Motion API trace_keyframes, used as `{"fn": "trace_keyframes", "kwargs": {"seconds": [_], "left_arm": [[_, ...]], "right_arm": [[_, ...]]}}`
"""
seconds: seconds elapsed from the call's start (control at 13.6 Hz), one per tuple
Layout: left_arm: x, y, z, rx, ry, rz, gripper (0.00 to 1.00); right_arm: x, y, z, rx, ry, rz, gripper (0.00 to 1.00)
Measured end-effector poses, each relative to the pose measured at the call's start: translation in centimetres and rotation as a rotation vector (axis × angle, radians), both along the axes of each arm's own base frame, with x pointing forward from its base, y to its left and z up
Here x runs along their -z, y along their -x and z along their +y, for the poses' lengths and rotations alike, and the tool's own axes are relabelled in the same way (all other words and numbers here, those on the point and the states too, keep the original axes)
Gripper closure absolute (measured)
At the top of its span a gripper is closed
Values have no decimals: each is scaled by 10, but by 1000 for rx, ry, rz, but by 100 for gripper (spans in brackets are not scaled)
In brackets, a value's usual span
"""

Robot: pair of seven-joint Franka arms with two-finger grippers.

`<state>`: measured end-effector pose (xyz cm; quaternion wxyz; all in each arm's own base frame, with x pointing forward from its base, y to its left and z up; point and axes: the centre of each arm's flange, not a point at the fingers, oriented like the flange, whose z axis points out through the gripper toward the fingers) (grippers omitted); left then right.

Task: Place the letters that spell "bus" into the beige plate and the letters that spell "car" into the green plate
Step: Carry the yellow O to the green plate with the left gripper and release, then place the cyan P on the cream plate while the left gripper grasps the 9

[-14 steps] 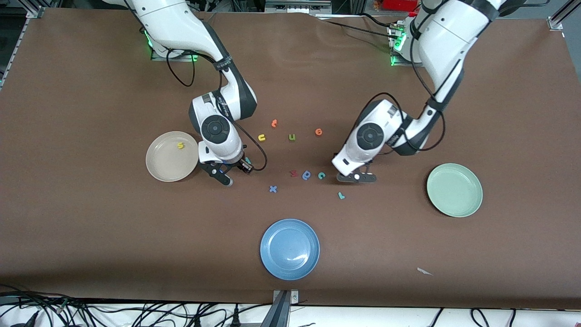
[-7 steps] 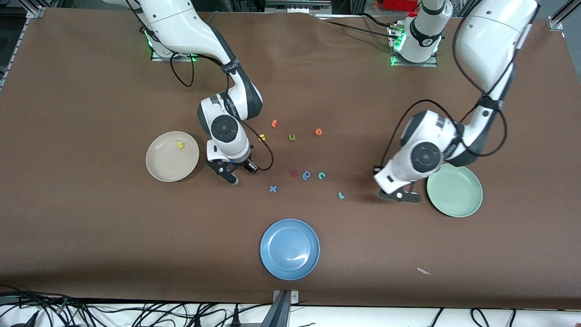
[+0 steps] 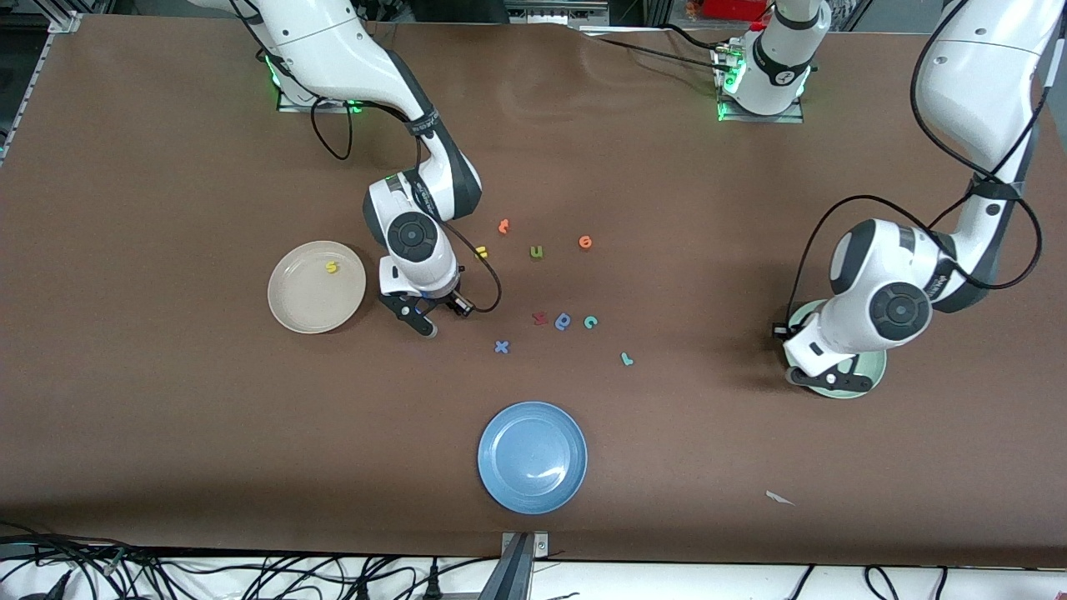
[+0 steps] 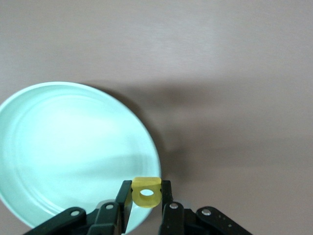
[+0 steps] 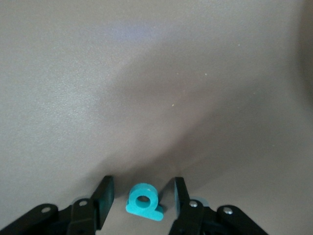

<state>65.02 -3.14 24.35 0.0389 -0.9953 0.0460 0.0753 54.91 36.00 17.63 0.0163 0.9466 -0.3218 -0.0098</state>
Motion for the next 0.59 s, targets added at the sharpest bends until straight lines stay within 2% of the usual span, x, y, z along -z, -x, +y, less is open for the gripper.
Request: {"fn": "trace_keyframes", "kwargs": {"seconds": [0.22,0.29,0.37,0.59], "left_arm": [[2,-2,22,-14,-14,-2,72],[6,-1,27,-5,-29,1,72],[10,-1,32,2,-42,4,67],[10,-7,40,16,-50,-11,37]], "right_arm": [[0,0,1,-2,-3,-5,45],[-1,0,2,-3,-7,-11,54],[-1,0,3,-5,-7,-11,57],[-2,3,8,-12,-12,-10,61]]}}
